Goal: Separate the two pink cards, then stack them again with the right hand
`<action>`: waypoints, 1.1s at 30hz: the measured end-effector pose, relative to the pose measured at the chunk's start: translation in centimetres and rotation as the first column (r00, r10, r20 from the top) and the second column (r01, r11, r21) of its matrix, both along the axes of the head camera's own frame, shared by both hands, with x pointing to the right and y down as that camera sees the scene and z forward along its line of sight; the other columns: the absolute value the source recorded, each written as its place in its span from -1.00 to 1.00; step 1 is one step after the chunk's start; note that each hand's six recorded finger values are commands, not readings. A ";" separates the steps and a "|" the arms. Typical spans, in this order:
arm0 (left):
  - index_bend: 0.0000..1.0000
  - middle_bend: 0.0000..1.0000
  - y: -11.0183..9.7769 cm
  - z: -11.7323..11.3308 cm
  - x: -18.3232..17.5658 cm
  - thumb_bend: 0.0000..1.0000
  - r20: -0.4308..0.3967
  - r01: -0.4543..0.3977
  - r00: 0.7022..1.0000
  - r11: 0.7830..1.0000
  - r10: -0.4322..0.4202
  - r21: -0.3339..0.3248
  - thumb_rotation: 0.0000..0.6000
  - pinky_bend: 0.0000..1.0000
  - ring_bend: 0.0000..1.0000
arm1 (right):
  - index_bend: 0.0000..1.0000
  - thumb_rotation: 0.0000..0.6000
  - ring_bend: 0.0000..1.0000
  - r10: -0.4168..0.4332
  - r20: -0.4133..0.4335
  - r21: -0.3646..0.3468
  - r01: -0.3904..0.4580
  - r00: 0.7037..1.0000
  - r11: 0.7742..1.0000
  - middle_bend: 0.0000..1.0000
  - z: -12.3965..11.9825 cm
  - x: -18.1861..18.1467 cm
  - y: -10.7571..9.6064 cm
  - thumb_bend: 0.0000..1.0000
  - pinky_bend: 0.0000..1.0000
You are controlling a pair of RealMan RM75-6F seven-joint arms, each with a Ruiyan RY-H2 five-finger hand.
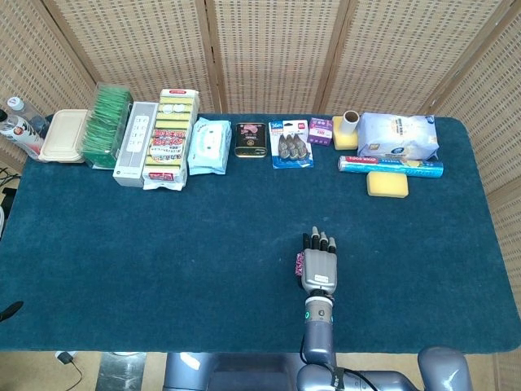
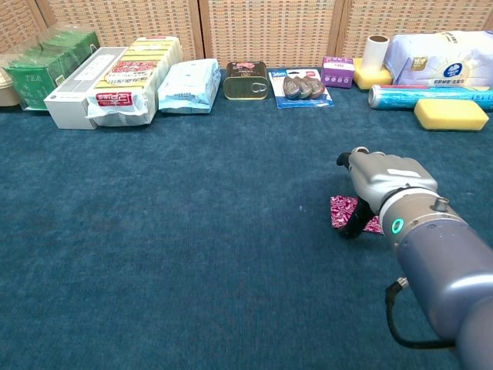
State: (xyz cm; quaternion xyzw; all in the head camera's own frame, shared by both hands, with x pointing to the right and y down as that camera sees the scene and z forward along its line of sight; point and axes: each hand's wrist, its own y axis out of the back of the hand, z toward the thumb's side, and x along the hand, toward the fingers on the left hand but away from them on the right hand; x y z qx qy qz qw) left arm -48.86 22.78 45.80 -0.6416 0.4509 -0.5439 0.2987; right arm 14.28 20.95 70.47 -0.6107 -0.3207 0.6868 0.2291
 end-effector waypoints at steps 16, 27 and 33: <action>-1.00 -1.00 0.0 0.0 0.0 -0.80 0.000 0.000 1.000 1.000 0.000 0.001 1.00 -0.88 -1.00 | -0.85 1.00 -1.00 -0.012 0.082 0.016 0.011 0.997 1.000 -1.00 -1.1 -0.6 -0.5 -0.55 -0.94; -1.00 -1.00 0.1 0.1 0.1 -0.79 0.004 0.000 1.000 1.000 0.000 -0.001 1.00 -0.88 -1.00 | -0.85 1.00 -1.00 -0.093 0.201 0.124 0.069 0.975 0.990 -1.00 -2.8 -0.5 -2.8 -0.87 -0.94; -1.00 -1.00 0.2 0.0 0.0 -0.79 0.009 0.003 1.000 1.000 -0.003 0.005 1.00 -0.88 -1.00 | -0.85 1.00 -1.00 -0.184 0.301 0.245 0.111 0.936 0.963 -1.00 -4.1 0.8 -5.3 -0.91 -0.95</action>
